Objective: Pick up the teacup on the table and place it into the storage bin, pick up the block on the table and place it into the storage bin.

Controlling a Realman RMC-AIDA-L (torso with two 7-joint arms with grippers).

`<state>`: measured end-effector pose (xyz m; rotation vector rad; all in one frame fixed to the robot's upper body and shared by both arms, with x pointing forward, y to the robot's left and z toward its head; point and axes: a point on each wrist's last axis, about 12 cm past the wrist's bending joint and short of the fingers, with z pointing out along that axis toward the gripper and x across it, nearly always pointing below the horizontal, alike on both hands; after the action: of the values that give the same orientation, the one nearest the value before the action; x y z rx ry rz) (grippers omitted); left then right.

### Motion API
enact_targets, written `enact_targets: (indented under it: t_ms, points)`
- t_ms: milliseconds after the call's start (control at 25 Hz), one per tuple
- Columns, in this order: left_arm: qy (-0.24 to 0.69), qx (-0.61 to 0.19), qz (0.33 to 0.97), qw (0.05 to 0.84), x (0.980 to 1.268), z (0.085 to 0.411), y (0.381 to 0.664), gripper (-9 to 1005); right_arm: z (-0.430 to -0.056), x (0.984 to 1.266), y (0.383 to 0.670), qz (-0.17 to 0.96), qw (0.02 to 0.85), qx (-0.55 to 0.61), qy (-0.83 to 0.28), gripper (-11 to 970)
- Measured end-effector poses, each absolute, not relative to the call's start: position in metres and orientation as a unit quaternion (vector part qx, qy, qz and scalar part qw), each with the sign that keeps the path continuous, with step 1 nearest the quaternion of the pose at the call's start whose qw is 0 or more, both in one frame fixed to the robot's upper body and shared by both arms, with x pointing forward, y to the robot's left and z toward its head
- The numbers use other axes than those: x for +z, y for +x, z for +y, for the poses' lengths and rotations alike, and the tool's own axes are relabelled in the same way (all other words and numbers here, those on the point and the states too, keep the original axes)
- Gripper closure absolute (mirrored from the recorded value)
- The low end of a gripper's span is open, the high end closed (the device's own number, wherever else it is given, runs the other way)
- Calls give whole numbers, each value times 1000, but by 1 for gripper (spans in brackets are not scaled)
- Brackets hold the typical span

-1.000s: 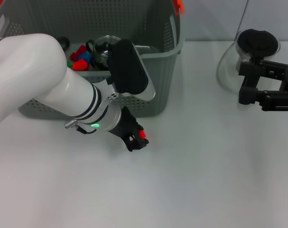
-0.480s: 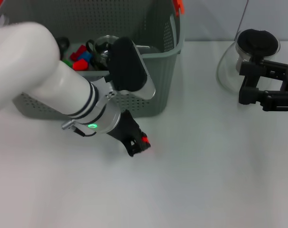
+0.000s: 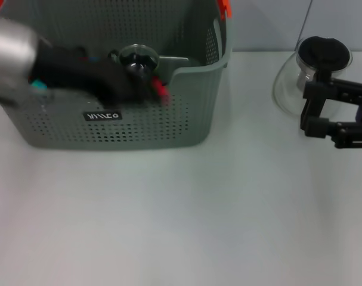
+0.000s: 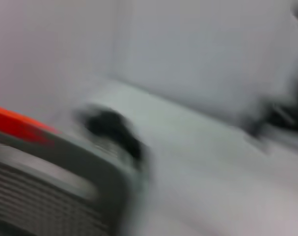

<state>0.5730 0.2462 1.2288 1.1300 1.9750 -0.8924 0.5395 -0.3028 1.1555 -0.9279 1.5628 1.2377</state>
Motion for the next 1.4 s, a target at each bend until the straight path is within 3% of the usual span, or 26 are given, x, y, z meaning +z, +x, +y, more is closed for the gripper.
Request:
enact_targets:
  t_ms: [160,360,480,680,880,1040,1160,1240,1400]
  points:
    - [342,-307,784,417,1247,287,611,803,-302,1154,539,632,453,500,-381,14]
    - [266,-247,823,436,1238,295,656,800,-301,1156,539,631,451,499,-387,14]
    - [260,-225,835,430,1232,291,665,798,-301,1155,539,631,447,499,-390,14]
    - [246,-199,841,438,1232,293,669,654,-302,1157,540,630,447,496,-397,14]
    - [259,-278,814,440,1245,304,640,471,-307,1159,536,621,453,492,-409,14]
    - [360,-421,711,433,1239,296,585,288,-311,1157,532,616,456,488,-418,14]
    - [405,-463,664,425,1228,289,562,177,-312,1154,530,616,453,480,-429,14]
    - [439,-476,648,401,1197,275,542,103,-309,1152,532,618,451,472,-439,14]
    - [454,-474,650,384,1165,265,535,42,-294,1144,543,628,438,449,-461,14]
